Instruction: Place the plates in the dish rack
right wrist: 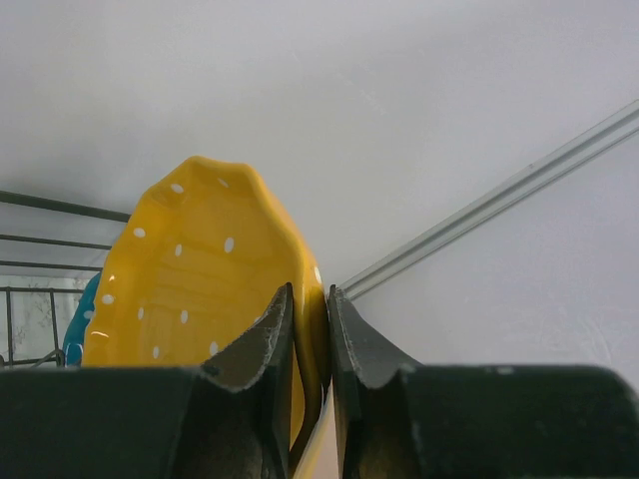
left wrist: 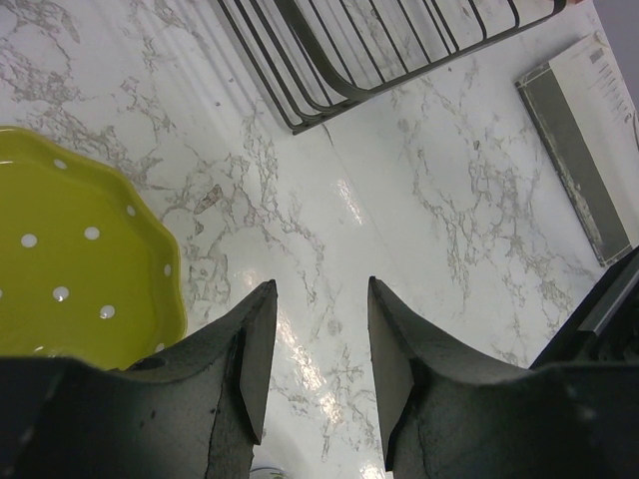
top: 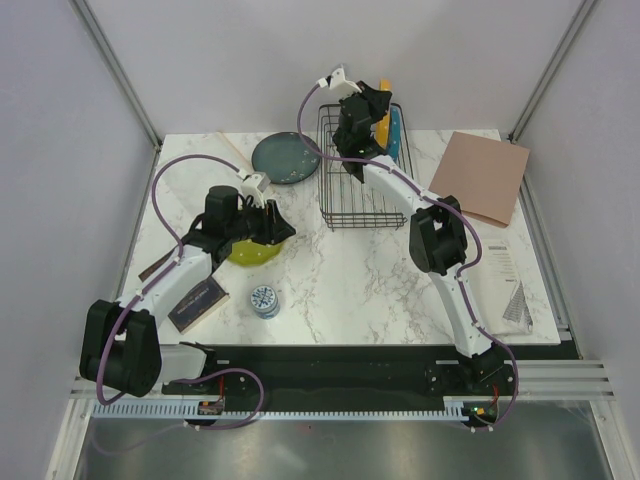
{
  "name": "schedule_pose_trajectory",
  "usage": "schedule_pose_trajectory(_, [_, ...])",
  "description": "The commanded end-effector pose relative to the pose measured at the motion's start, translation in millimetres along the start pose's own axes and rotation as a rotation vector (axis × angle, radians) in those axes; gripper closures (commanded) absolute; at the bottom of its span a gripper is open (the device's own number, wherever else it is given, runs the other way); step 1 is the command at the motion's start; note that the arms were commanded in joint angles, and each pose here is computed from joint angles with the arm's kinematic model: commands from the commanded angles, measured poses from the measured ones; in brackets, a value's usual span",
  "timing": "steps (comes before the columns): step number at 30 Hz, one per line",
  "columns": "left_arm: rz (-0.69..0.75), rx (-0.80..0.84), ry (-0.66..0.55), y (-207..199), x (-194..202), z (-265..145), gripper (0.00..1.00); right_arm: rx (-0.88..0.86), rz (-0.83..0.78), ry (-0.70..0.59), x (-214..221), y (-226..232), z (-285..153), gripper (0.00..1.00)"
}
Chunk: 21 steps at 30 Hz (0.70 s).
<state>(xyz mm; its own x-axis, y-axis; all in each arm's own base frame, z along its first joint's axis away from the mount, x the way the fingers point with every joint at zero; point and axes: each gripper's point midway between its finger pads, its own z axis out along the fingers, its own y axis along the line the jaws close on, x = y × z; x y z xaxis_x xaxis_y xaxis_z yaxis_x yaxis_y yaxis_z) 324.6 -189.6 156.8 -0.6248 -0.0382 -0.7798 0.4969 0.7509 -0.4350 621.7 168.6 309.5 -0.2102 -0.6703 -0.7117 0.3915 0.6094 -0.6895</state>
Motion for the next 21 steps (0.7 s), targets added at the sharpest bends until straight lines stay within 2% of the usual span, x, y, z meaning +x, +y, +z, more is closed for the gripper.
schedule_pose_trajectory(1, [-0.001,0.013,-0.043,-3.2,-8.8,-2.9,0.51,0.064,0.084,-0.078,-28.3,-30.7,0.8,1.00])
schedule_pose_trajectory(16, [0.003,0.005,-0.046,-1.5,-9.1,-3.5,0.51,0.001,-0.068,-0.020,11.1,18.9,0.9,1.00])
schedule_pose_trajectory(21, [0.004,0.003,-0.045,-0.8,-9.1,-3.0,0.51,0.015,-0.041,-0.036,6.5,14.2,1.2,1.00])
